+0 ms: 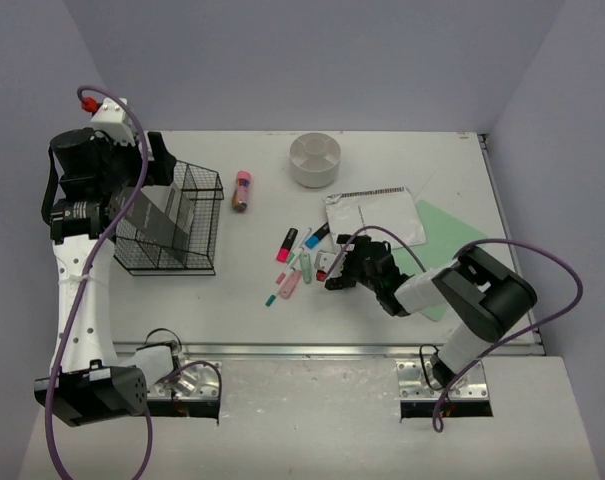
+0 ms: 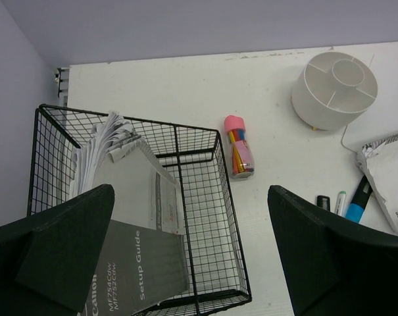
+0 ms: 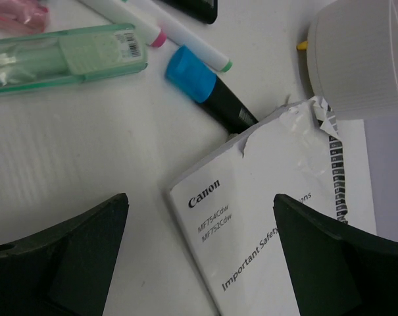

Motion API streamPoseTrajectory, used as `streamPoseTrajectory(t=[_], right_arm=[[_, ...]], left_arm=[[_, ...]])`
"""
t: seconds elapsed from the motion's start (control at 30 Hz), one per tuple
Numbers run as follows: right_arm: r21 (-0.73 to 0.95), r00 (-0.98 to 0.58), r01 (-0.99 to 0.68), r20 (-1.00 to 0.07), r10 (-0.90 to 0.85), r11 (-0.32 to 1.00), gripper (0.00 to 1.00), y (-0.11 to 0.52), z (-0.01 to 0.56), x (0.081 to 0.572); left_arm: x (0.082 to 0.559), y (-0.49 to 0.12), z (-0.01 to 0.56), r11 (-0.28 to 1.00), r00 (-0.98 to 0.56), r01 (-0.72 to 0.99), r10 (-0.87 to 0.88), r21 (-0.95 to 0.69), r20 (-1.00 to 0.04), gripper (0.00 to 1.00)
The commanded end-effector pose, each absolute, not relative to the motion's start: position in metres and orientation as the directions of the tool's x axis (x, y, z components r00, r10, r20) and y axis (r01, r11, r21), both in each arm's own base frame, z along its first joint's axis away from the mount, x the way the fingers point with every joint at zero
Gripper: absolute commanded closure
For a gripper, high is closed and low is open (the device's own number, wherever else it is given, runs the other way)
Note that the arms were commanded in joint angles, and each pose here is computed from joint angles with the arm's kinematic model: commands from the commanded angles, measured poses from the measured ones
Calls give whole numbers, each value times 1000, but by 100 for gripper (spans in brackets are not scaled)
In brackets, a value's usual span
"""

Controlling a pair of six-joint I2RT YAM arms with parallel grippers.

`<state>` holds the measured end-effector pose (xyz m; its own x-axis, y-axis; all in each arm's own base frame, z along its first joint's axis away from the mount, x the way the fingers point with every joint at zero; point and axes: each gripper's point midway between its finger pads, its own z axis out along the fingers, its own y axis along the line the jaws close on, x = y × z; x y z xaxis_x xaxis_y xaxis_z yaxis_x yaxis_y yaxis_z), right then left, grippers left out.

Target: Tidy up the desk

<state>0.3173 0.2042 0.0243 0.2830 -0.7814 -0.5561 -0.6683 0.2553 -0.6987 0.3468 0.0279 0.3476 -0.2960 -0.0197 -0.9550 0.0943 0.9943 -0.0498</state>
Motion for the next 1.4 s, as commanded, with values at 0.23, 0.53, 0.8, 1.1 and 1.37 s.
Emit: streamPoseTrajectory(t=[0.23, 0.53, 0.8, 1.1, 1.37], right_arm=[[-841, 267, -499, -379, -886, 209, 57, 191, 0, 362], [-866, 266, -365, -448, -853, 342, 100, 186, 72, 370], [-727, 277, -467, -661, -698, 503, 100, 218, 182, 368], [-680, 320, -492, -722, -613, 544, 100, 227, 248, 355], [-672, 333, -488, -734, -592, 557, 100, 235, 258, 343]], left_arm=[[353, 33, 363, 997, -236, 75, -5, -23, -972, 0], [352, 2, 357, 971, -229, 209, -69, -119, -971, 0], [357, -42, 354, 917, -300, 307, -160, -254, -940, 3], [352, -120, 342, 739, -518, 304, -401, -601, -756, 12], [344, -157, 303, 594, -683, 66, -559, -802, -470, 13]])
